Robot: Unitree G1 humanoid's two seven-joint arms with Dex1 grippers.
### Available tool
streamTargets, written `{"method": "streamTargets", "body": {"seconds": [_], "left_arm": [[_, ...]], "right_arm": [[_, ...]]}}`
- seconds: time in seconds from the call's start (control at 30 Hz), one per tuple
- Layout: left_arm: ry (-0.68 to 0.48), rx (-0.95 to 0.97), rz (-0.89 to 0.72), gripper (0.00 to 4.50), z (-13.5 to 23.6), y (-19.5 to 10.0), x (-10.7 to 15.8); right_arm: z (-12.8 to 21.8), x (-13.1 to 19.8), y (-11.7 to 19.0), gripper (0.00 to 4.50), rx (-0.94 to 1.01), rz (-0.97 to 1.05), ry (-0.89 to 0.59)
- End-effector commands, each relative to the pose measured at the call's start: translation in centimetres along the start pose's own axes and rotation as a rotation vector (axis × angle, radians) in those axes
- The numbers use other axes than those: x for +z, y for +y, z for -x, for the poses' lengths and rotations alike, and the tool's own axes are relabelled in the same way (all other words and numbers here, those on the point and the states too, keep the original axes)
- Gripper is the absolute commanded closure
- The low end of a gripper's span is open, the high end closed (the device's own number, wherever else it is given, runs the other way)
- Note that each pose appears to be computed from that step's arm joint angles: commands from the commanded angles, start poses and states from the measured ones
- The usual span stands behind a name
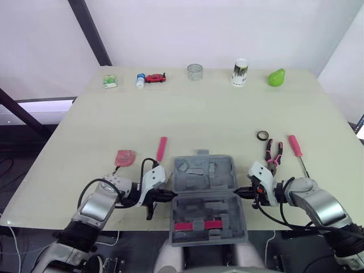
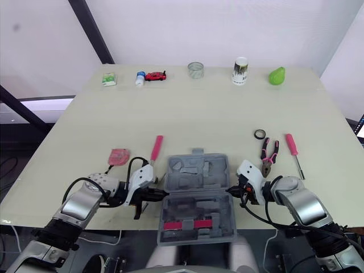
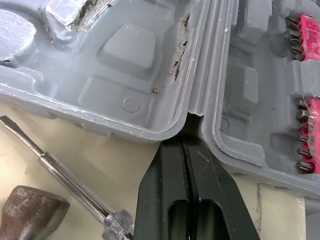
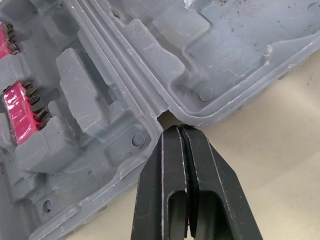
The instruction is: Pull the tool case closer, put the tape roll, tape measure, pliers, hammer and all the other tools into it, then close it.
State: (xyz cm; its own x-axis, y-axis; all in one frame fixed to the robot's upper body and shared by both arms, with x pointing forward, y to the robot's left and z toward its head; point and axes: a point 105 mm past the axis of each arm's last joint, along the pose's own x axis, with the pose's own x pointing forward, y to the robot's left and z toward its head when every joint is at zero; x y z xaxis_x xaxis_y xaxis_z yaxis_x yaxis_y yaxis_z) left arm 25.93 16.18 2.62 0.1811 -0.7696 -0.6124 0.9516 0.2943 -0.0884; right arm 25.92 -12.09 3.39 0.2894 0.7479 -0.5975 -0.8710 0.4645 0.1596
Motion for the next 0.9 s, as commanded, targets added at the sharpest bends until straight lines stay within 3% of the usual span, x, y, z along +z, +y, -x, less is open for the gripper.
{"method": "streamTargets", "body": {"seconds": [0.03,0.9], "left_arm": [[-0.012,-0.036,-0.022,4.5,-0.89,-0.49,0.42],[0.001,-0.089,-0.039,4.5,-1.64,-1.37,0.25]], "right_arm": [[0.19,1.04,0.67,4.47,0.026,0.02,-0.049],[0.53,0.04,1.38,4.47,0.051,-0.021,-0.018]]}}
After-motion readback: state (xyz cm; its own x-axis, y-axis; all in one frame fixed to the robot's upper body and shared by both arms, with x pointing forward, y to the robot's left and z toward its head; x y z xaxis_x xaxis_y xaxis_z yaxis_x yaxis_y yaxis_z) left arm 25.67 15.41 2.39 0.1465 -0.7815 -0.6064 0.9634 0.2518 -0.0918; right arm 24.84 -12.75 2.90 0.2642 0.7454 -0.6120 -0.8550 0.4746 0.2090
